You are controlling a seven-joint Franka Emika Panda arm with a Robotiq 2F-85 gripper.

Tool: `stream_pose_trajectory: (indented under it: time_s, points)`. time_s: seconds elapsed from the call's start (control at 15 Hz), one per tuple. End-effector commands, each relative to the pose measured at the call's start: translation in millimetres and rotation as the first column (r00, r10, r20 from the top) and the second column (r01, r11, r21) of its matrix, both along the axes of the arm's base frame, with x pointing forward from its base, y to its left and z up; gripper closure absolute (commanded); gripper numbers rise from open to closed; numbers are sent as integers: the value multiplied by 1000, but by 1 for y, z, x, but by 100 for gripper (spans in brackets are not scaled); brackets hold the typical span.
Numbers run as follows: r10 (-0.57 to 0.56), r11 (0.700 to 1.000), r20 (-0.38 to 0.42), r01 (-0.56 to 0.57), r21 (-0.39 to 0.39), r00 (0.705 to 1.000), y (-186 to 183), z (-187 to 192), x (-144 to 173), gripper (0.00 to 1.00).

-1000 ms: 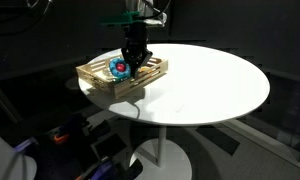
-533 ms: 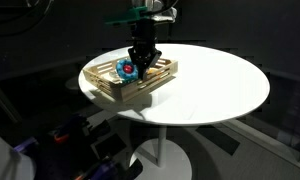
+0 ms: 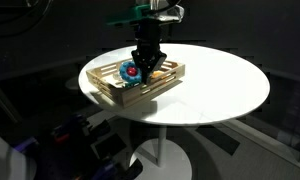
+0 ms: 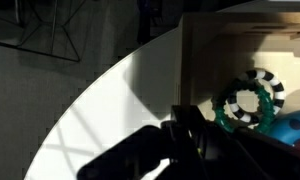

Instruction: Put the green ring in the box then move the box to the right

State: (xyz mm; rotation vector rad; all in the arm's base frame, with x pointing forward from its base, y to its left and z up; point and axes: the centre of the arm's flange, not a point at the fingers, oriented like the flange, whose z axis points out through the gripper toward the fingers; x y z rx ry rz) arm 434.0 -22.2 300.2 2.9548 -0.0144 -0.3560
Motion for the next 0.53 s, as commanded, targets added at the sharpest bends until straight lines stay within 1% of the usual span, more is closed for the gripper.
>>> stream_pose_trajectory:
  time_s: [0.0,0.4,0.47]
  points:
    - [-20,999,26,21,-38,999,-16,7,-3,95]
    - [-22,999,20,22,-45,1000,-20,6,2,94]
    - [-21,999,19,21,-43,1000,-19,7,2,82]
